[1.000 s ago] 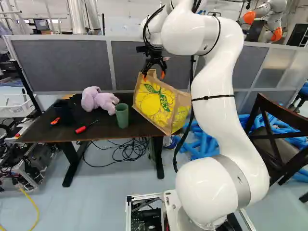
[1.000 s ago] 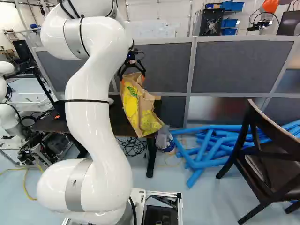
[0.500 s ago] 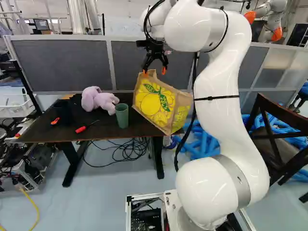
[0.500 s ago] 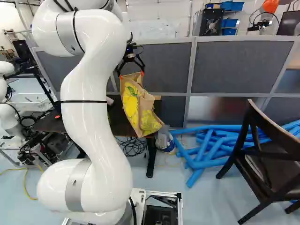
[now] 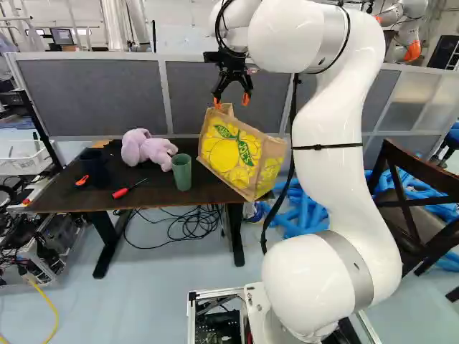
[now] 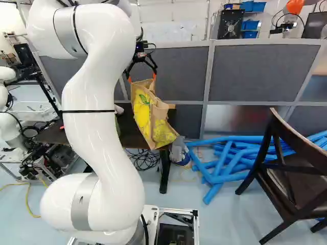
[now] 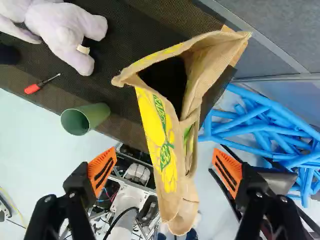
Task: Pick up the bag on the ground and place it on the table
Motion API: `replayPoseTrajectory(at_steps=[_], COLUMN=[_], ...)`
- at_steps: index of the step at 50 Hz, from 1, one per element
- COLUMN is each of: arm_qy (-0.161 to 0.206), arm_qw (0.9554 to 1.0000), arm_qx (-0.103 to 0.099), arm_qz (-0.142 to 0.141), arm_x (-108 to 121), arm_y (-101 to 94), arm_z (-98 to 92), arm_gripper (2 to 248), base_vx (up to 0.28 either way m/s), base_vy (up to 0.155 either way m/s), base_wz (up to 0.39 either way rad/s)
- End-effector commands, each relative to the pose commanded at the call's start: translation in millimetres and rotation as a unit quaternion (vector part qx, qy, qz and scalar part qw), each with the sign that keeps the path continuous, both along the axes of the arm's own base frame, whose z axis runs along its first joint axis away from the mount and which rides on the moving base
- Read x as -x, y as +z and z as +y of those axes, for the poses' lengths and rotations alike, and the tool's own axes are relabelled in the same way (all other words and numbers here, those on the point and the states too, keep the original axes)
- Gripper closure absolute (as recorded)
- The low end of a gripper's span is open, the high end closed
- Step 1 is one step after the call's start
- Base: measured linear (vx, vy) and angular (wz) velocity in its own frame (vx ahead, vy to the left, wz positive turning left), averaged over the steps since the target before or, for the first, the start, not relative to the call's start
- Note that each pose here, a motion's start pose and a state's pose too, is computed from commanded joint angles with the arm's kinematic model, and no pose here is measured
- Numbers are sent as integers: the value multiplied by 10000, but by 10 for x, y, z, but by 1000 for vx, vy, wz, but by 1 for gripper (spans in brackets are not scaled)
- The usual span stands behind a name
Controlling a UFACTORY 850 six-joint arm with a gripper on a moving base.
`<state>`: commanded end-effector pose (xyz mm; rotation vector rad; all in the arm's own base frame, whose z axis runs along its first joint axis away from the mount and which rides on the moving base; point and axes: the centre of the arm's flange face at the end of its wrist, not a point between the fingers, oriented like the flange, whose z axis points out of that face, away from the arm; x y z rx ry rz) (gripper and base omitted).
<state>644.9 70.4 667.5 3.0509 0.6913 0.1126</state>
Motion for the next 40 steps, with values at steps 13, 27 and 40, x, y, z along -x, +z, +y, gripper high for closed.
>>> replayPoseTrajectory(at_steps=[13,27,40], arm_qy=[0,0,0], arm_qw=[10000,10000,10000], arm_qx=[0,0,0], arm_qz=[-2,-2,-2], arm_x=[1,1,1], arm_y=[2,2,2], arm_z=[0,0,0], arm_gripper=[3,3,3], base_vx=[0,1,-42], base_vy=[0,0,31], base_wz=[0,3,41])
